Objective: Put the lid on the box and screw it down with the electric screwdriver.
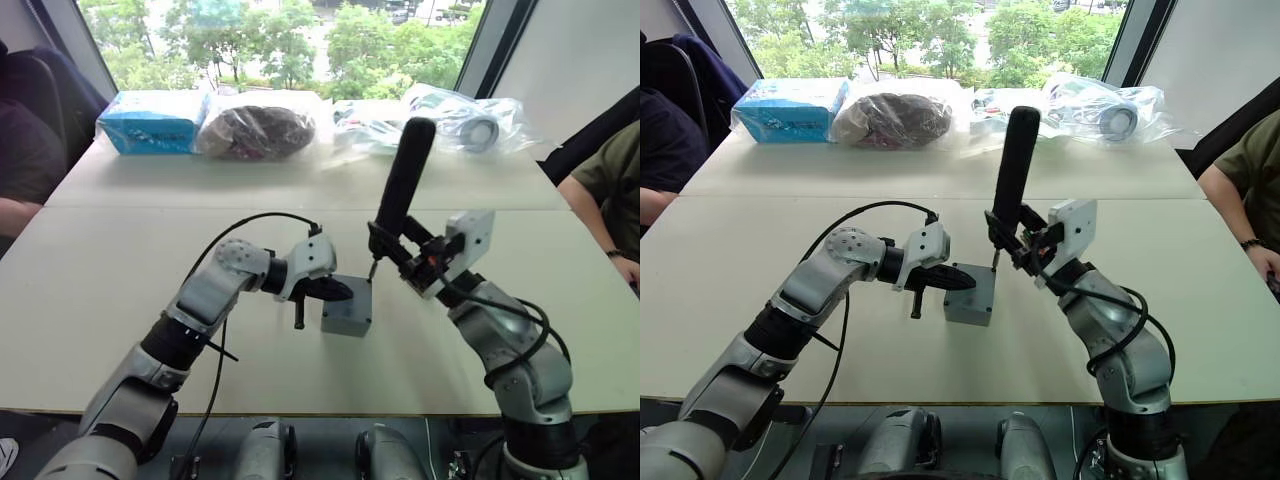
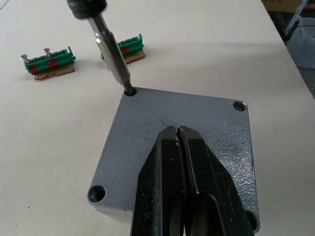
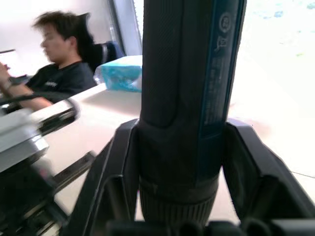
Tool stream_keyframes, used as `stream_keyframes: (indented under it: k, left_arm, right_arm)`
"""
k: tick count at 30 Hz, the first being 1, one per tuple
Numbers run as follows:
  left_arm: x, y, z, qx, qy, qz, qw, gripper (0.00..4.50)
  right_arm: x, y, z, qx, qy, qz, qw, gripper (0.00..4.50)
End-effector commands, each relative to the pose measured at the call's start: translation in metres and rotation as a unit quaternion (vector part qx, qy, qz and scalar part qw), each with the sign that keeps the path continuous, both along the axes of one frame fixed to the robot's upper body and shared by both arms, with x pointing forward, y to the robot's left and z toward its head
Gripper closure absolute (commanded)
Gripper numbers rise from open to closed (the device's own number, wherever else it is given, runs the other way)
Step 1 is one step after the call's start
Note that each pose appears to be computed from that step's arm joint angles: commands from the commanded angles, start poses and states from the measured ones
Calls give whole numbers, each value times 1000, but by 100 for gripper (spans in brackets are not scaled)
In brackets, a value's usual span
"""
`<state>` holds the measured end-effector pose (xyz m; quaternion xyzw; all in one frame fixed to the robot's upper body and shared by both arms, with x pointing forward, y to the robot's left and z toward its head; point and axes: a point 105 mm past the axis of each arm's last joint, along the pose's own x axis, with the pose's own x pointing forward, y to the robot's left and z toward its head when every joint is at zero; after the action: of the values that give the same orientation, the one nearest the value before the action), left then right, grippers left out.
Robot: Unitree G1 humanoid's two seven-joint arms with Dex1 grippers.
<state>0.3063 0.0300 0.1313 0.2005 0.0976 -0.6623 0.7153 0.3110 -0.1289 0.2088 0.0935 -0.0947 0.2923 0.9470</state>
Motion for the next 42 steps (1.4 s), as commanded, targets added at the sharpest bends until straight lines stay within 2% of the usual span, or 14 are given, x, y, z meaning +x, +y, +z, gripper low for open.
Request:
stream_keyframes:
  k: [1,4,6,8,9,11,15,20,24,29,31,33,36,42]
  left_arm:
    - [12,11,12,-44,22,47,998,450]
    - [25,18,32,-85,22,85,992,450]
    - [24,22,48,-113,25,81,990,450]
    - [20,24,64,-132,22,71,989,450]
    - [14,26,72,-130,14,56,990,450]
    - [4,27,79,-120,3,35,992,450]
    - [-20,29,73,-62,-17,-10,998,450]
    - [-35,27,64,-29,-37,-26,999,450]
    - [-37,21,59,-40,-35,-13,999,450]
    - [-37,21,51,-38,-34,9,999,450]
    - [-33,24,47,-30,-38,25,999,450]
    - [-32,25,46,-30,-37,29,998,450]
    - [-32,27,46,-31,-38,32,998,450]
    - [-24,34,52,-35,-46,48,997,450]
  right_arm:
    - [3,-48,83,32,-64,-55,996,271]
    - [12,-71,80,-6,32,-53,998,271]
    - [18,-91,70,-53,85,-91,991,271]
    - [21,-114,50,-110,158,-127,973,271]
    - [20,-129,32,-114,227,-143,957,271]
    - [16,-145,11,-108,311,-150,933,271]
    - [3,-156,-22,-117,418,-125,892,271]
    - [-6,-170,-50,-124,497,-123,850,271]
    - [-3,-184,-63,-133,525,-139,829,271]
    - [-1,-192,-76,-203,534,-138,809,271]
    - [-1,-192,-80,-224,538,-128,802,169]
    - [-2,-189,-81,-235,538,-106,803,120]
    - [-2,-188,-80,-249,534,-91,803,6]
    - [14,-198,-51,-340,443,-105,823,6]
